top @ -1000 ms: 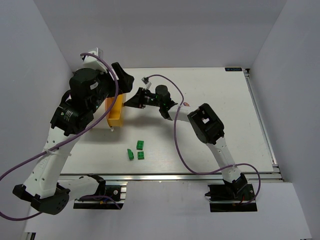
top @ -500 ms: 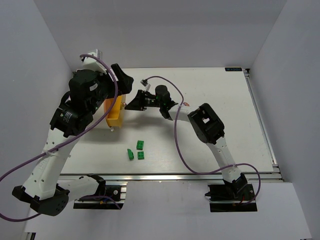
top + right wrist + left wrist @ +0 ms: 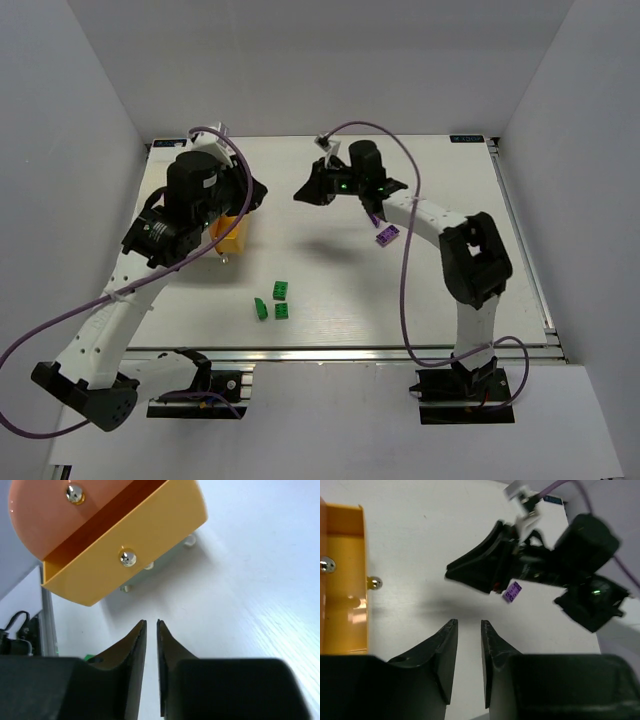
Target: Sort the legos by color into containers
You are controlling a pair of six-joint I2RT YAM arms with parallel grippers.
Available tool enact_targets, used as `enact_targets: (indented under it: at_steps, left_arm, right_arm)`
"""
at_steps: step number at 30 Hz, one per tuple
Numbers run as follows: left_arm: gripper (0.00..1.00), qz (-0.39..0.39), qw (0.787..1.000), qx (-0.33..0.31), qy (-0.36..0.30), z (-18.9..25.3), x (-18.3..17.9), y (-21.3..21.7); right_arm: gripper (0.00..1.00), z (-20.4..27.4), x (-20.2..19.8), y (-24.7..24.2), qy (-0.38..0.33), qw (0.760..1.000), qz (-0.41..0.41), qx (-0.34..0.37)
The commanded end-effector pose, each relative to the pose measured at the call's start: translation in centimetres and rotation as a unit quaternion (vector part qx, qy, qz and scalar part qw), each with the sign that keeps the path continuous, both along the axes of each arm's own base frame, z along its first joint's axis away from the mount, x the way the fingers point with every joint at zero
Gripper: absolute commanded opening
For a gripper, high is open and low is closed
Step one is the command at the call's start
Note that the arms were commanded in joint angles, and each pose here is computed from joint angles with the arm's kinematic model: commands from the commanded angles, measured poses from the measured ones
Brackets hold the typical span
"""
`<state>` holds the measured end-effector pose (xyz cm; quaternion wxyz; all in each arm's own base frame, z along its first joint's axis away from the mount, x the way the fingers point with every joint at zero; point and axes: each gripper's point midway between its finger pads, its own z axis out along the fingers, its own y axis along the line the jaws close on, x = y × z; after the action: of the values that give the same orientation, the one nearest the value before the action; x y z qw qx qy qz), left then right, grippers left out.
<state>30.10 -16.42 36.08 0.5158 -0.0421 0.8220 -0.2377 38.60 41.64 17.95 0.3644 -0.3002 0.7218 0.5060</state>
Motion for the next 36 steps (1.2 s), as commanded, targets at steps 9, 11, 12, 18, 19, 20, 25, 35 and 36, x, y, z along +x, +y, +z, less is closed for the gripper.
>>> enact_targets:
  at_steps: [9,11,12,18,19,20,25,35,36]
  left_arm:
    - [0.48,-0.097,0.981,-0.017,0.167,-8.7,-0.7,-5.6]
    - [0.60,-0.095,0.977,-0.016,0.191,-9.8,-0.7,-5.8]
    - [0.66,-0.100,0.973,-0.009,0.207,-11.0,-0.7,-6.3]
    - [0.79,-0.096,0.956,0.016,0.276,-15.3,-1.9,-7.5]
    - [0.80,-0.091,0.950,0.030,0.297,-16.4,-2.2,-7.5]
    - [0.79,-0.094,0.946,0.043,0.306,-16.9,-2.7,-7.8]
    - [0.77,-0.055,0.919,0.149,0.361,-21.0,-4.6,-6.0]
    - [0.71,-0.007,0.891,0.271,0.364,-27.3,-5.4,-2.6]
    - [0.71,-0.005,0.890,0.276,0.364,-28.0,-5.3,-2.6]
  right_arm:
    - [0.17,3.2,3.4,-15.3,-0.046,0.986,-0.104,-0.122]
    - [0.49,3.3,3.5,-17.4,-0.048,0.981,-0.130,-0.136]
    - [0.58,3.2,4.0,-18.6,-0.065,0.976,-0.137,-0.154]
    - [0.72,0.4,5.1,-23.9,-0.010,0.958,-0.190,-0.216]
    - [0.72,0.3,4.9,-24.0,-0.005,0.958,-0.190,-0.217]
    - [0.71,0.4,4.8,-24.6,-0.003,0.958,-0.193,-0.213]
    - [0.70,-0.2,4.2,-25.2,0.006,0.960,-0.194,-0.200]
    - [0.69,-1.2,2.4,-26.0,0.016,0.965,-0.180,-0.191]
    - [0.69,-1.1,2.3,-25.9,0.016,0.966,-0.177,-0.189]
